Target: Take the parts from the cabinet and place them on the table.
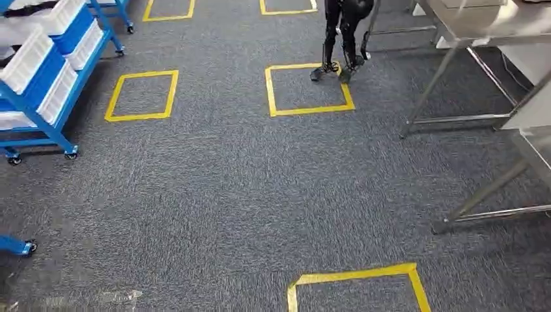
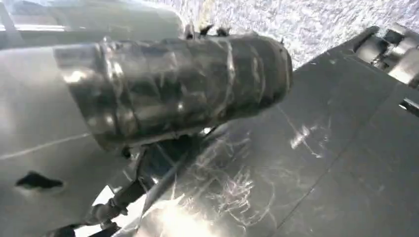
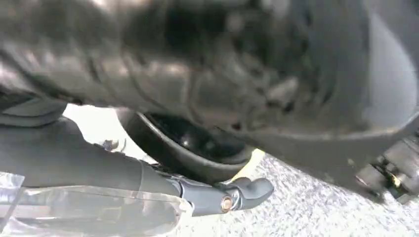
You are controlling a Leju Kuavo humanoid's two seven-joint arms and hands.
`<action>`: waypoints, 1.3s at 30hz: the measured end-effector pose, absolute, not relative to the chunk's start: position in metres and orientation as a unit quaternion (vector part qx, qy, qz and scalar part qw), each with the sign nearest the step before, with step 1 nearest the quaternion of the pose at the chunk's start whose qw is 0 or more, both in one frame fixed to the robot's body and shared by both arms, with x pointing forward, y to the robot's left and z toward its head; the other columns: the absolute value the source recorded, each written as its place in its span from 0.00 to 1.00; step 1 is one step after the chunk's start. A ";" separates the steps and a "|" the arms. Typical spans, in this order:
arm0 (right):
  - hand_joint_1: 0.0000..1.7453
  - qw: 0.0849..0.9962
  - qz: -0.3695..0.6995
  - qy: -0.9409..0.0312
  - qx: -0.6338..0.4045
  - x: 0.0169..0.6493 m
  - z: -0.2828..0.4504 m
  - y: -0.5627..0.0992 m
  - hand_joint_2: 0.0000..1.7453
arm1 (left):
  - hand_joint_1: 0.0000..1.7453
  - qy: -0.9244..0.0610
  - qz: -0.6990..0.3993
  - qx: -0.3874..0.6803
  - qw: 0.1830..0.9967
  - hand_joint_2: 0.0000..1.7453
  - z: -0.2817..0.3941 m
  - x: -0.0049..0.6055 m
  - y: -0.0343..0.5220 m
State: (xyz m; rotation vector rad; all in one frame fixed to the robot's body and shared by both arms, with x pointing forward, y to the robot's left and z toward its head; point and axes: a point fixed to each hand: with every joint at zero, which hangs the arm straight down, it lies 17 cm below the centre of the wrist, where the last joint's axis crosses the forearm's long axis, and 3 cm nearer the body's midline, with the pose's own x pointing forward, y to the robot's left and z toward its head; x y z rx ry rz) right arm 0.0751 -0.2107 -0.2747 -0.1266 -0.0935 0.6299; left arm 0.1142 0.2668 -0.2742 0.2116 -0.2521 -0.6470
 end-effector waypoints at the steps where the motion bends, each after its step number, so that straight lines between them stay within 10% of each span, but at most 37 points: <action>1: 0.00 0.948 0.310 -0.046 -0.060 0.075 -0.275 -0.210 0.00 | 0.00 -0.123 -0.317 0.104 0.935 0.00 -0.274 0.113 0.267; 39: 0.00 0.957 0.277 -0.047 -0.065 0.078 -0.275 -0.214 0.00 | 0.00 -0.144 -0.304 0.123 0.934 0.00 -0.272 0.121 0.262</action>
